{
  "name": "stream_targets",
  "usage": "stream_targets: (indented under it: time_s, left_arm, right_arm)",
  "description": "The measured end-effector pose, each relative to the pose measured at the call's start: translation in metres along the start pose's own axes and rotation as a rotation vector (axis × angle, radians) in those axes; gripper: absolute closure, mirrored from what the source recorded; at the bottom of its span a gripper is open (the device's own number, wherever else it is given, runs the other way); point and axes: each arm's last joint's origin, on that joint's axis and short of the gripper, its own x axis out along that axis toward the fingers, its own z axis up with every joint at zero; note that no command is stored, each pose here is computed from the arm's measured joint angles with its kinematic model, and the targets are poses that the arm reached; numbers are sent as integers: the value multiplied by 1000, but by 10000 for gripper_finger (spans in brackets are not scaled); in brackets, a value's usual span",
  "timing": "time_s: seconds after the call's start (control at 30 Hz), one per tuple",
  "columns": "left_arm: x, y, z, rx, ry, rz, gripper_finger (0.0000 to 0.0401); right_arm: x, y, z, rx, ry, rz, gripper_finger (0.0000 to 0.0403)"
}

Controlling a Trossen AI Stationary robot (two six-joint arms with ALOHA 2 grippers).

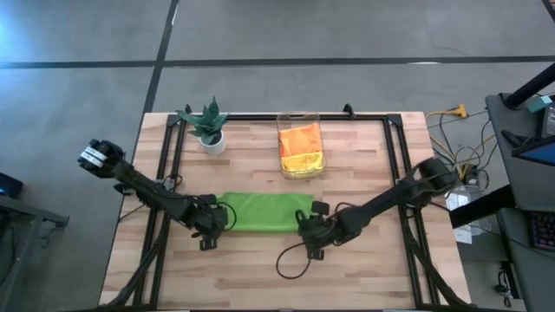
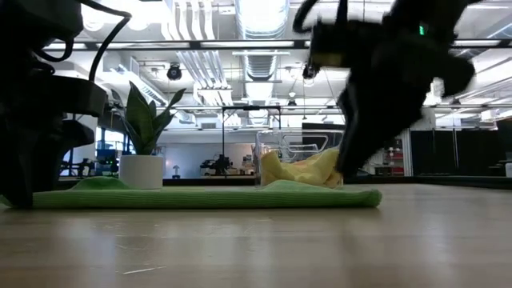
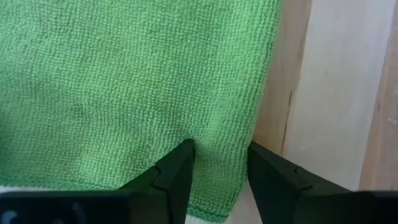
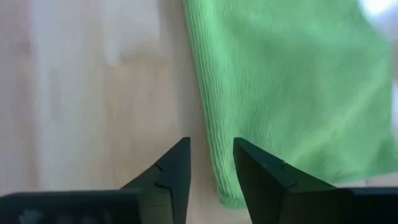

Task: Fold microfiber towels
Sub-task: Fold the green towel

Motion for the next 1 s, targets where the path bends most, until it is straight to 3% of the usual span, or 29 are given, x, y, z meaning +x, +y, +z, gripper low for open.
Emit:
stream_targets:
  time_s: [0.23,0.5,1.0]
  left_arm:
    - [-17,1,2,-6,-72,-35,270]
    - [-17,4,0,-10,-88,-24,270]
    - [-15,4,-1,-9,-86,-10,270]
  right_arm:
    - [-15,-8,-8,8,-39,23,303]
    - [-7,-13,-13,14,-82,42,307]
    - [23,-20,-25,3,75,73,324]
